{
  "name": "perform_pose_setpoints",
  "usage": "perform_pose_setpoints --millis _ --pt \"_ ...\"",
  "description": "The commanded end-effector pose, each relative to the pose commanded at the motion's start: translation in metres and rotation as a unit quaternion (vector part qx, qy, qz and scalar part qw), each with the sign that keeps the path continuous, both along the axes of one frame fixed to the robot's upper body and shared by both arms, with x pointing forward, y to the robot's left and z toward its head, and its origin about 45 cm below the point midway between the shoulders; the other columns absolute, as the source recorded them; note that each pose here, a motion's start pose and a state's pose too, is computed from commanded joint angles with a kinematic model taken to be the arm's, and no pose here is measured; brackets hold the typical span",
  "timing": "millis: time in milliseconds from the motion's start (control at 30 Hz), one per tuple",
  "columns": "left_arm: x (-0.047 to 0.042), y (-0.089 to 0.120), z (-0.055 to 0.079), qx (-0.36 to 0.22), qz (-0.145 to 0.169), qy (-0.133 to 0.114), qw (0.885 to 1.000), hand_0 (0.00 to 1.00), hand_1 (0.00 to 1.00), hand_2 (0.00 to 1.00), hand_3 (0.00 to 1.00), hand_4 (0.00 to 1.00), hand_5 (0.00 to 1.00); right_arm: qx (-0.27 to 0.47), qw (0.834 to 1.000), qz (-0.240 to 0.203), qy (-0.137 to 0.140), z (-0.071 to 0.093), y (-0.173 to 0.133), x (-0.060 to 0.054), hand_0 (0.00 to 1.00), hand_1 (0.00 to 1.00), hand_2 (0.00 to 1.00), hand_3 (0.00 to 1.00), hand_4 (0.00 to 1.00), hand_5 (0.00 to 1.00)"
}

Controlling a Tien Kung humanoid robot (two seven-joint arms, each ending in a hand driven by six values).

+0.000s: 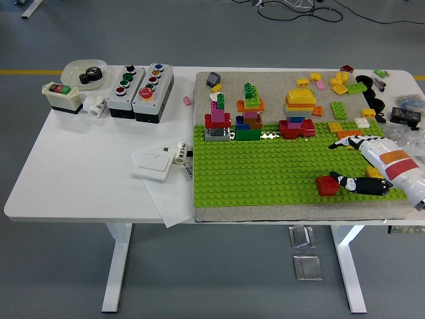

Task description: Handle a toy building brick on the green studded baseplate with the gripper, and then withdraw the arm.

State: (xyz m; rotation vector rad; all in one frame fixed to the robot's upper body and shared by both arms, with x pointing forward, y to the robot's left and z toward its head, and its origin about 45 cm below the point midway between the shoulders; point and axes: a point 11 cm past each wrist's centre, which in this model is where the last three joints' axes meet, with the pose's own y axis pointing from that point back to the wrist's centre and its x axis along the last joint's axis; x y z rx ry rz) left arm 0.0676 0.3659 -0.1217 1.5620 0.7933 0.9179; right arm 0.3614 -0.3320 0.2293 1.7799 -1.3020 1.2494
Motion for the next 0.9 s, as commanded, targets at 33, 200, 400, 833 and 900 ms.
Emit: perform_pose_setpoints --millis 33,200,400,833,900 --pt "-0.0005 0.000 0.000 0.000 -0.001 0.000 1.000 0.794 0.677 0.588 0.533 0.527 0.504 0.017 1.000 -0.011 0.002 0.001 -0.002 0.004 0.765 0.715 0.775 0.790 0.793 0.346" --pt "-0.0016 -0.001 0.000 0.000 -0.003 0.001 1.000 0.797 0.677 0.588 0.532 0.529 0.506 0.103 0.993 -0.048 0.018 0.002 -0.007 0.018 0.773 0.725 0.779 0.774 0.811 0.378" --pt "-0.0027 0.000 -0.001 0.002 -0.003 0.002 1.000 0.795 0.678 0.588 0.532 0.528 0.505 0.192 0.978 -0.068 0.038 -0.001 -0.009 0.027 0.825 0.757 0.794 0.783 0.887 0.502" --pt "-0.0033 0.003 0.000 0.007 -0.006 0.006 1.000 0.794 0.675 0.587 0.532 0.528 0.505 0.348 0.931 -0.089 0.064 -0.001 -0.002 0.032 0.841 0.779 0.816 0.799 0.919 0.587" --pt "-0.0033 0.003 0.000 0.008 -0.007 0.007 1.000 0.794 0.675 0.587 0.532 0.528 0.505 0.379 0.918 -0.095 0.070 -0.001 -0.003 0.033 0.841 0.779 0.816 0.799 0.919 0.587"
